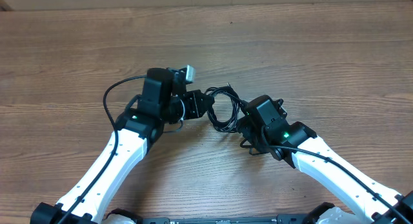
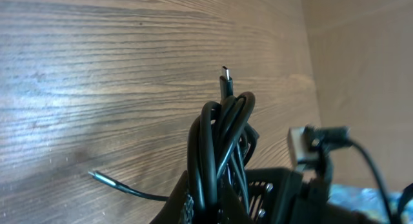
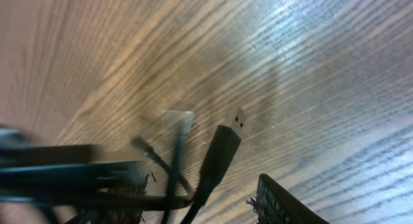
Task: Untangle cables
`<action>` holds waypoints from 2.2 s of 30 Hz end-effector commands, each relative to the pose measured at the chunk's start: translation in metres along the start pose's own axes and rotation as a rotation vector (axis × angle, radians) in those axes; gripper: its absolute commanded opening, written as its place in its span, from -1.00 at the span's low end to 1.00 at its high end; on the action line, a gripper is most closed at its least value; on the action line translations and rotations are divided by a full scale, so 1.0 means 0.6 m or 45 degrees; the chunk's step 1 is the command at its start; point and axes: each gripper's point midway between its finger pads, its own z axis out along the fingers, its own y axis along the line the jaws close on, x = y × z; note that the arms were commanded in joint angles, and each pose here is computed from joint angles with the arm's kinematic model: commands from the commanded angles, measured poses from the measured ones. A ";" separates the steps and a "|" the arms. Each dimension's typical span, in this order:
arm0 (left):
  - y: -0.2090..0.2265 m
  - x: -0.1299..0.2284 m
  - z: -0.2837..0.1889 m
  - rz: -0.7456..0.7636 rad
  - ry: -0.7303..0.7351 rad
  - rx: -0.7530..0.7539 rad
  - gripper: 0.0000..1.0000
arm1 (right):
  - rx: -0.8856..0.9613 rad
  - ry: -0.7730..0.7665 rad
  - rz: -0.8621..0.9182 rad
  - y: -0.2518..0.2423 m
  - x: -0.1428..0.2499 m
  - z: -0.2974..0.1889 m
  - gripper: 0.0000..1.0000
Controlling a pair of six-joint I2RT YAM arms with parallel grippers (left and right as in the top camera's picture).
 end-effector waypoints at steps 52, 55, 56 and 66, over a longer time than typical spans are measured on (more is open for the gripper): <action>-0.055 0.009 -0.042 0.555 0.077 0.352 -0.91 | -0.557 0.118 -1.391 0.101 -0.015 -0.126 0.21; -0.055 0.008 -0.042 0.557 0.075 0.352 -0.91 | -0.548 0.156 -1.381 0.093 -0.009 -0.121 0.04; -0.057 0.008 -0.042 0.559 0.075 0.358 -0.91 | -0.547 0.164 -1.379 0.092 -0.008 -0.119 0.05; -0.080 0.009 -0.050 0.604 0.073 0.459 -0.91 | -0.548 0.221 -1.388 0.084 0.002 -0.111 -0.68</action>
